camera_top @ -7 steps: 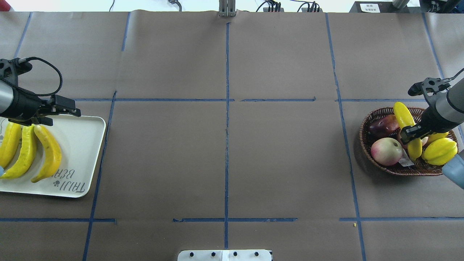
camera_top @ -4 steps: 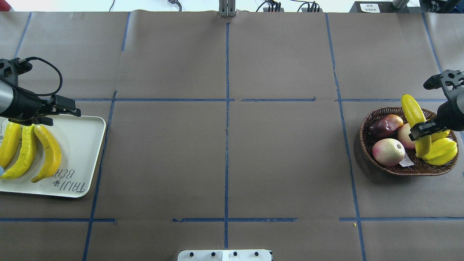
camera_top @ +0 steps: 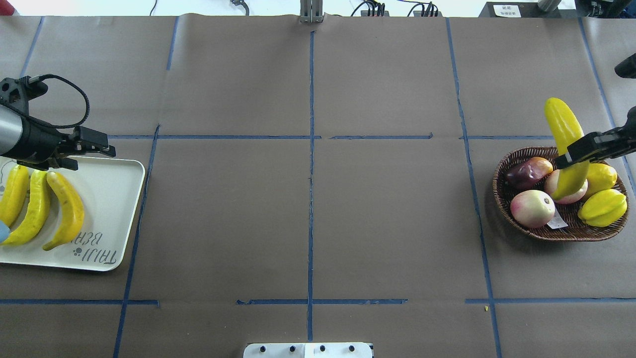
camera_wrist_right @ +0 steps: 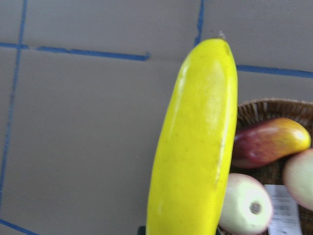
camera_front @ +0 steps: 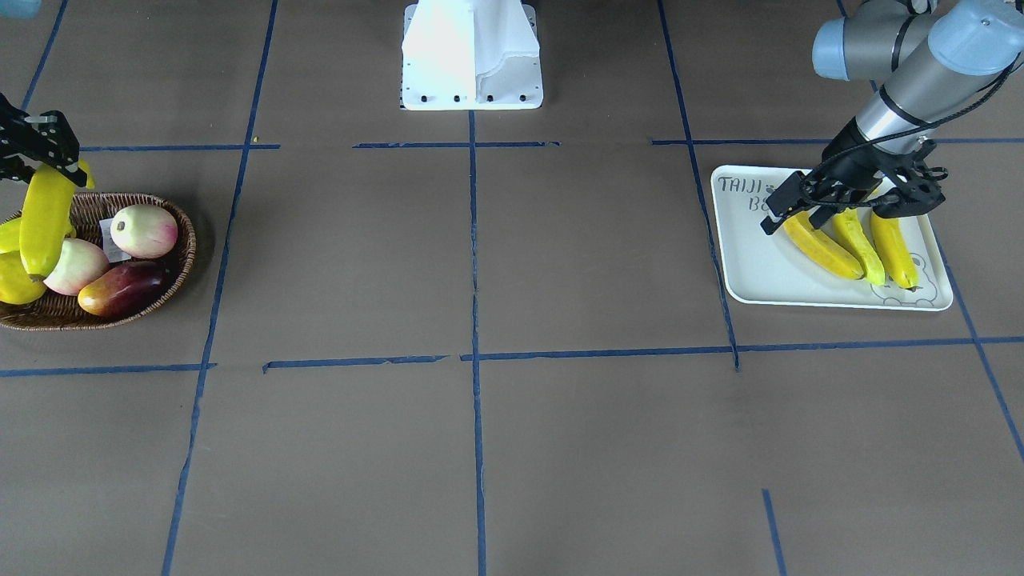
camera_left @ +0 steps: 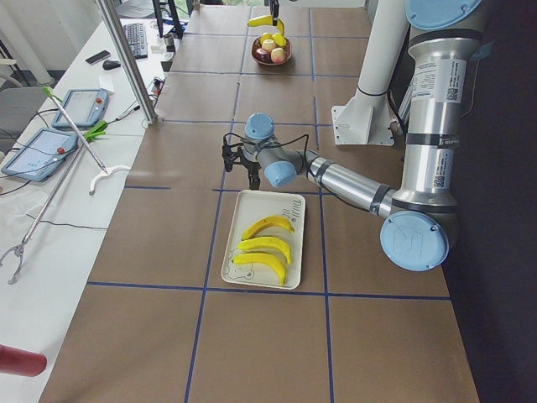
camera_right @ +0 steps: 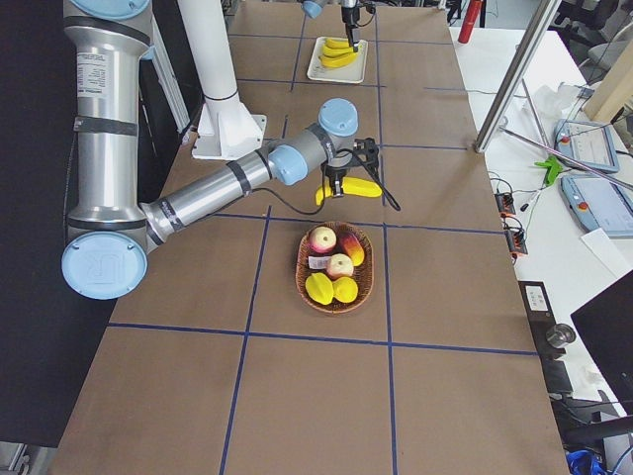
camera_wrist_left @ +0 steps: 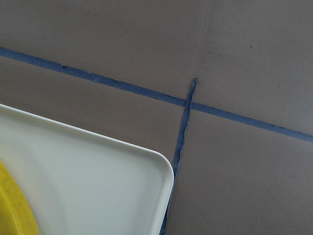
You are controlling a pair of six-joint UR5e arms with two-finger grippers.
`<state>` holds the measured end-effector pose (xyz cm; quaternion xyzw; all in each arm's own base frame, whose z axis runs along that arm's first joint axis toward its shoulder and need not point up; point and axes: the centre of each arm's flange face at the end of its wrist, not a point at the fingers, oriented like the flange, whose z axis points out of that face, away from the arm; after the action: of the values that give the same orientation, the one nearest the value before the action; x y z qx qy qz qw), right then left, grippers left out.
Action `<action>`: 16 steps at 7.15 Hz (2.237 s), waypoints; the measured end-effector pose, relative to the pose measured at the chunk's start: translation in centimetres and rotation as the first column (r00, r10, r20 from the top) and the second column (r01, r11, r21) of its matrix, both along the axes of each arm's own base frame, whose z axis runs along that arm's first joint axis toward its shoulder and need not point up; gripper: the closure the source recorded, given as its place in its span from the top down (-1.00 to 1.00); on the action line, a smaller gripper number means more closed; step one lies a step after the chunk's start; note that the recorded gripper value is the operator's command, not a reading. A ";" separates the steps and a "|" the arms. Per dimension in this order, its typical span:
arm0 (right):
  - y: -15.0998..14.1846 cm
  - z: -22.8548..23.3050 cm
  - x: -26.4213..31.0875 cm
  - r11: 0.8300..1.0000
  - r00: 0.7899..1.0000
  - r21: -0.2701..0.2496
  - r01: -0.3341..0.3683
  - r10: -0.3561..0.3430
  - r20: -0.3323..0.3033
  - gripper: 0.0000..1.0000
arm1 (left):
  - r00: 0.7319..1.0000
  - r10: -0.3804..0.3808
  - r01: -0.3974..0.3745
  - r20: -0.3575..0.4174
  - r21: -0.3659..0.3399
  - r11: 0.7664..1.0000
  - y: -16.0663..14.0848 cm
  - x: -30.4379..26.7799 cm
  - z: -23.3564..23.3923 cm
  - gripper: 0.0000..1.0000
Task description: Transfer all bananas from basket to plate
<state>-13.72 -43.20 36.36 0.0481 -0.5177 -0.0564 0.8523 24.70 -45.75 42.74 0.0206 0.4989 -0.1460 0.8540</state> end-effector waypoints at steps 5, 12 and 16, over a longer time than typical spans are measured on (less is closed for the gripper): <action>3.5 -8.1 -18.8 0.971 0.894 -0.058 -0.234 0.238 0.379 -0.98 | 0.976 -0.103 0.088 -0.193 -0.082 0.993 0.2 6.9 -9.3 0.99; 13.1 -8.9 -30.6 0.995 0.775 0.002 -0.101 0.078 0.627 -0.96 | 0.859 0.089 -0.074 -0.505 0.051 0.996 4.4 18.0 -26.0 0.98; 13.2 -9.4 -31.5 0.995 0.772 0.003 -0.102 0.077 0.631 -0.96 | 0.854 0.091 -0.069 -0.511 0.062 0.996 5.0 23.1 -28.3 0.98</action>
<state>-45.23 -30.00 26.98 0.1045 -0.7687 -0.0059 0.6310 47.84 -40.78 14.46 -0.0224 0.7118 -0.1003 0.6949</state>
